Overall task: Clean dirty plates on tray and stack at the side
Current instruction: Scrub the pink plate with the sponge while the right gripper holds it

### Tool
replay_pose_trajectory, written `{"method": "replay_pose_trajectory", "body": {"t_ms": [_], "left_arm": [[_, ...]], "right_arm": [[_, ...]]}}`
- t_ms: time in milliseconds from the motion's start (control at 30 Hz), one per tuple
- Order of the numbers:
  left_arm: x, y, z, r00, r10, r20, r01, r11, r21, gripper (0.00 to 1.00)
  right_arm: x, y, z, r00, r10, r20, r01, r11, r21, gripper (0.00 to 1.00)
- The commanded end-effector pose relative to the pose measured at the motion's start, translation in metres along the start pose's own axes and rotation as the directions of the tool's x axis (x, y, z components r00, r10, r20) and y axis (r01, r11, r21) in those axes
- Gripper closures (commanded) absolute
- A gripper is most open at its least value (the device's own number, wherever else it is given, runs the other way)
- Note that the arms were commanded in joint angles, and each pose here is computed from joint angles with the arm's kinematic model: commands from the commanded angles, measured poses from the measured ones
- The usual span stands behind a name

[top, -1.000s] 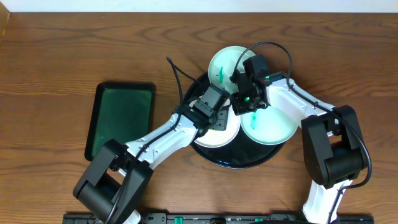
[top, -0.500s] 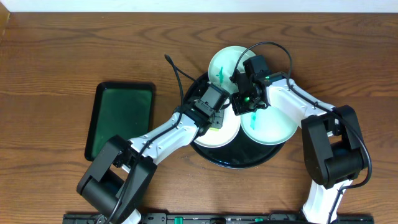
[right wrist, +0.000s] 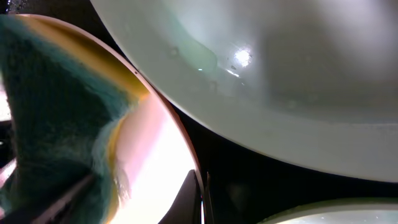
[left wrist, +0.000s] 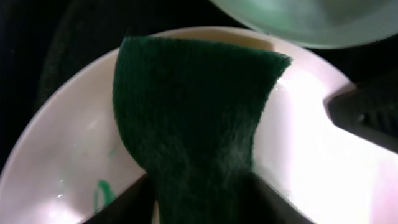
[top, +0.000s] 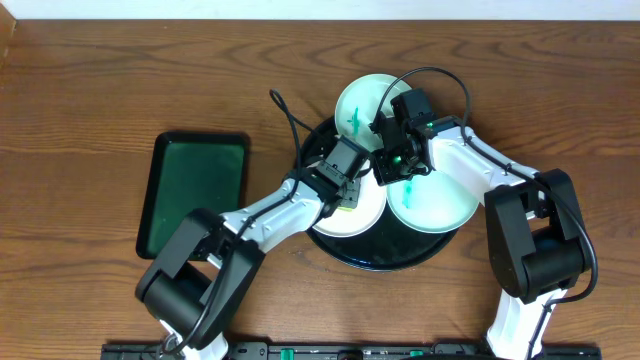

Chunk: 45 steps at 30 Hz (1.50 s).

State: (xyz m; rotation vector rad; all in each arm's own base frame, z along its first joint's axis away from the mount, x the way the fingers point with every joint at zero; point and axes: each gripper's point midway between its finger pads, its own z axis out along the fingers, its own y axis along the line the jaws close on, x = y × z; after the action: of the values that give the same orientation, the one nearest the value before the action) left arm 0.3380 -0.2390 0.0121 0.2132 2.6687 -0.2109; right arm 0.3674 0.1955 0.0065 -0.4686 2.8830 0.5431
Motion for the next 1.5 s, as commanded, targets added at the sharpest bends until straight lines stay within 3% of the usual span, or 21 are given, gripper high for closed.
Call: {"method": "replay_pose_trajectory", "body": {"t_ms": [0, 100, 267, 433, 533, 600, 700, 833, 933, 1000, 1100, 1367, 1467], "left_arm": [[0.014, 0.006, 0.011, 0.999, 0.011, -0.05, -0.013, 1.0, -0.026, 0.68], [0.009, 0.009, 0.006, 1.0, 0.008, -0.03, -0.01, 0.999, -0.039, 0.86], [-0.007, 0.043, -0.008, 0.999, 0.011, 0.046, -0.001, 0.977, -0.214, 0.89], [-0.014, 0.094, -0.021, 0.996, 0.021, 0.083, 0.017, 0.899, -0.438, 0.92], [-0.016, 0.112, -0.024, 0.996, -0.004, 0.086, 0.045, 0.88, -0.473, 0.92], [-0.018, 0.117, -0.024, 0.996, -0.026, 0.09, 0.065, 0.883, -0.465, 0.92], [-0.02, 0.1, -0.024, 0.995, -0.063, 0.075, 0.086, 0.932, -0.351, 0.92], [-0.028, 0.049, -0.034, 0.993, -0.101, 0.052, 0.105, 0.992, -0.064, 0.92], [-0.034, 0.011, -0.047, 0.992, -0.122, 0.032, 0.116, 0.982, 0.15, 0.92], [-0.034, -0.001, -0.05, 0.991, -0.135, 0.014, 0.129, 0.968, 0.215, 0.92], [-0.024, 0.001, -0.041, 0.983, -0.18, -0.032, 0.182, 0.963, 0.199, 0.92], [0.021, 0.019, 0.013, 0.972, -0.161, -0.168, 0.178, 0.98, 0.089, 0.92], [0.026, 0.046, 0.018, 0.981, -0.128, -0.144, 0.122, 0.991, -0.053, 0.93]], "right_arm": [[0.012, -0.005, 0.013, 0.999, 0.023, -0.038, -0.022, 0.999, 0.029, 0.99], [0.011, -0.005, 0.013, 0.999, 0.023, -0.037, -0.022, 0.999, 0.029, 0.99], [0.012, -0.005, 0.013, 0.999, 0.022, -0.037, -0.021, 0.999, 0.029, 0.99], [0.012, -0.005, 0.013, 0.999, 0.022, -0.037, -0.021, 0.999, 0.029, 0.99], [0.012, -0.006, 0.013, 0.999, 0.023, -0.038, -0.022, 0.999, 0.033, 0.99], [0.012, -0.006, 0.013, 0.999, 0.023, -0.039, -0.022, 0.999, 0.033, 0.99], [0.012, -0.006, 0.013, 0.999, 0.023, -0.038, -0.022, 0.999, 0.033, 0.99], [0.012, -0.006, 0.013, 0.999, 0.023, -0.038, -0.022, 0.999, 0.033, 0.99], [0.012, -0.006, 0.013, 0.999, 0.023, -0.037, -0.022, 0.999, 0.033, 0.99], [0.012, -0.006, 0.013, 0.999, 0.023, -0.037, -0.022, 0.999, 0.033, 0.99], [0.011, -0.006, 0.013, 0.999, 0.022, -0.034, -0.021, 0.999, 0.033, 0.99], [0.01, -0.006, 0.013, 0.999, 0.023, -0.028, -0.023, 0.999, 0.032, 0.99], [0.01, -0.006, 0.013, 0.999, 0.033, -0.03, -0.032, 0.999, 0.033, 0.99]]}}
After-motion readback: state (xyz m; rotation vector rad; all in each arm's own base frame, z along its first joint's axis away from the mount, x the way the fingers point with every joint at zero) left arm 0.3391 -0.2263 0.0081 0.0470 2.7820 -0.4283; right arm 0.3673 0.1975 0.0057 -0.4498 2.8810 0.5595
